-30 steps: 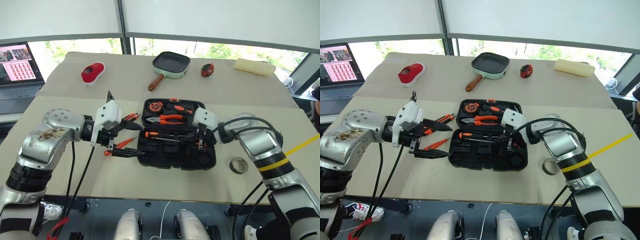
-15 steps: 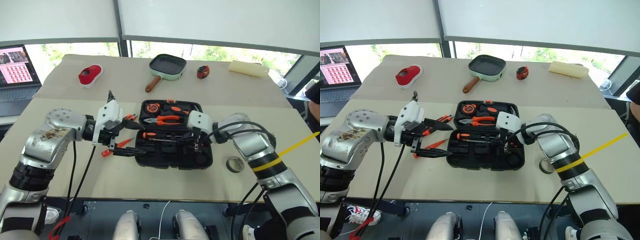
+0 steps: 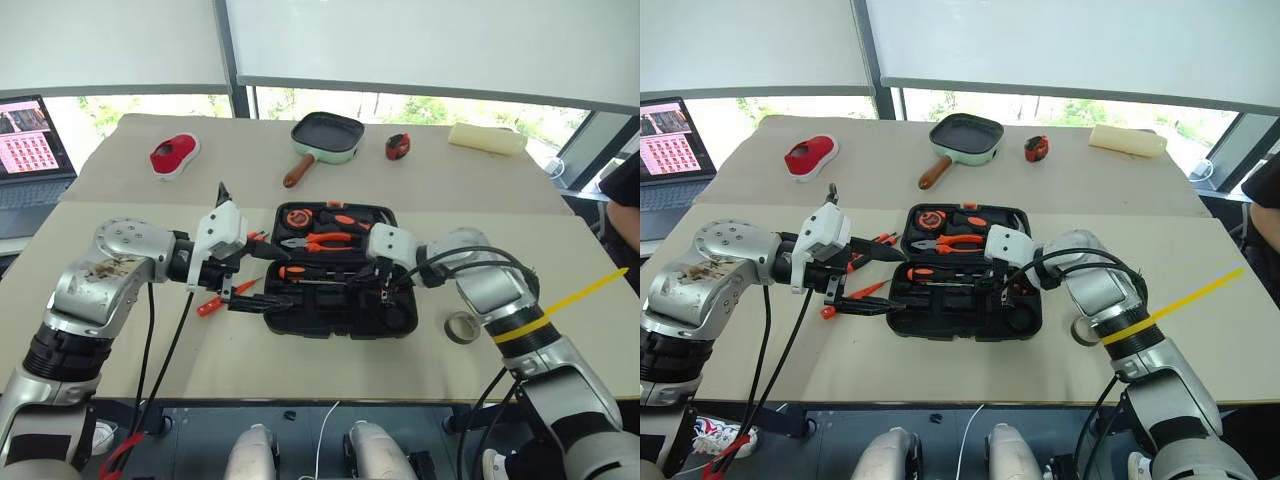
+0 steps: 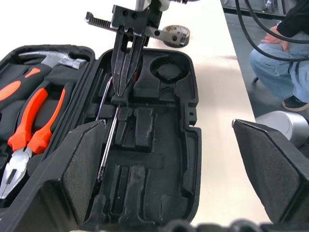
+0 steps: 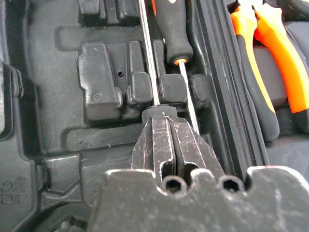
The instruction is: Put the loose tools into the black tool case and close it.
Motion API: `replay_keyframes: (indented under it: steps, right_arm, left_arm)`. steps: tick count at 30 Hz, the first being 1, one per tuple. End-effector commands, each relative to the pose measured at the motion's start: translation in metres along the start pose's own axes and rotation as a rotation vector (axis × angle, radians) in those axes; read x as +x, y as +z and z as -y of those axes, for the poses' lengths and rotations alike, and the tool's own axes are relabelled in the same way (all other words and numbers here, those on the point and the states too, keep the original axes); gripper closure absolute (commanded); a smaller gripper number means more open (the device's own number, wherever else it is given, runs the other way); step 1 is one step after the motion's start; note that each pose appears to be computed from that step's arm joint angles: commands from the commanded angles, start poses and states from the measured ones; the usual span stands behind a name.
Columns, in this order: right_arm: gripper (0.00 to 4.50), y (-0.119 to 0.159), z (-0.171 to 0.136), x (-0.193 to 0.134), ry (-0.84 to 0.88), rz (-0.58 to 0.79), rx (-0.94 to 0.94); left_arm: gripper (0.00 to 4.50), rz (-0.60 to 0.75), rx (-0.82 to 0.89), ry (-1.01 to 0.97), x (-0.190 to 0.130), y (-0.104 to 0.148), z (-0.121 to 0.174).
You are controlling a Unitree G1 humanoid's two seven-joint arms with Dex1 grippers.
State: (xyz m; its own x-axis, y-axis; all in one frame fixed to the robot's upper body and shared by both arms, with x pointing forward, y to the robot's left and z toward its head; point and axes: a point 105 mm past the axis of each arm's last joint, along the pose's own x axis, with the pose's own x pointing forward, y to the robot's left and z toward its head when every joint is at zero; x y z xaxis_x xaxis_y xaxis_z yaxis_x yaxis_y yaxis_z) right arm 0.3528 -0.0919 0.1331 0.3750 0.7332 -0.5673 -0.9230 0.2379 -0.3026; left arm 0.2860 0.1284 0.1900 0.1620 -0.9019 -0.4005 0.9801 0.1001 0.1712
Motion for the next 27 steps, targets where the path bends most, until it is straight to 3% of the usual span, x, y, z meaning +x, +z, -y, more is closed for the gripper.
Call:
replay_keyframes:
  steps: [1,3,4,9,14,17,21,27]
  right_arm:
    - [4.47,0.039,0.008,-0.047,-0.073,0.173,0.009]
    - [4.47,0.053,-0.006,-0.072,-0.019,0.271,0.044]
    - [4.20,0.058,-0.015,-0.080,0.014,0.303,0.058]
    - [2.69,0.068,-0.049,-0.101,0.126,0.374,0.046]
    - [0.95,0.076,-0.060,-0.106,0.157,0.425,0.062]
    - [0.08,0.075,-0.063,-0.105,0.165,0.424,0.056]
    - [0.08,0.077,-0.061,-0.103,0.150,0.431,0.058]
    - [0.08,0.075,-0.067,-0.102,0.136,0.420,0.053]
  left_arm:
    - [0.00,-0.005,-0.007,0.107,-0.016,-0.003,-0.004]
    - [0.00,-0.016,-0.060,0.204,-0.030,-0.014,-0.006]
    - [0.00,-0.021,-0.097,0.254,-0.038,-0.020,-0.005]
    - [0.00,-0.060,-0.260,0.480,-0.082,-0.051,0.016]
    - [0.00,-0.158,-0.411,0.700,-0.128,-0.087,0.057]
    - [0.00,-0.196,-0.434,0.755,-0.140,-0.095,0.070]
    - [0.00,-0.194,-0.384,0.716,-0.129,-0.085,0.059]
    - [0.00,-0.259,-0.336,0.585,-0.089,-0.079,0.015]
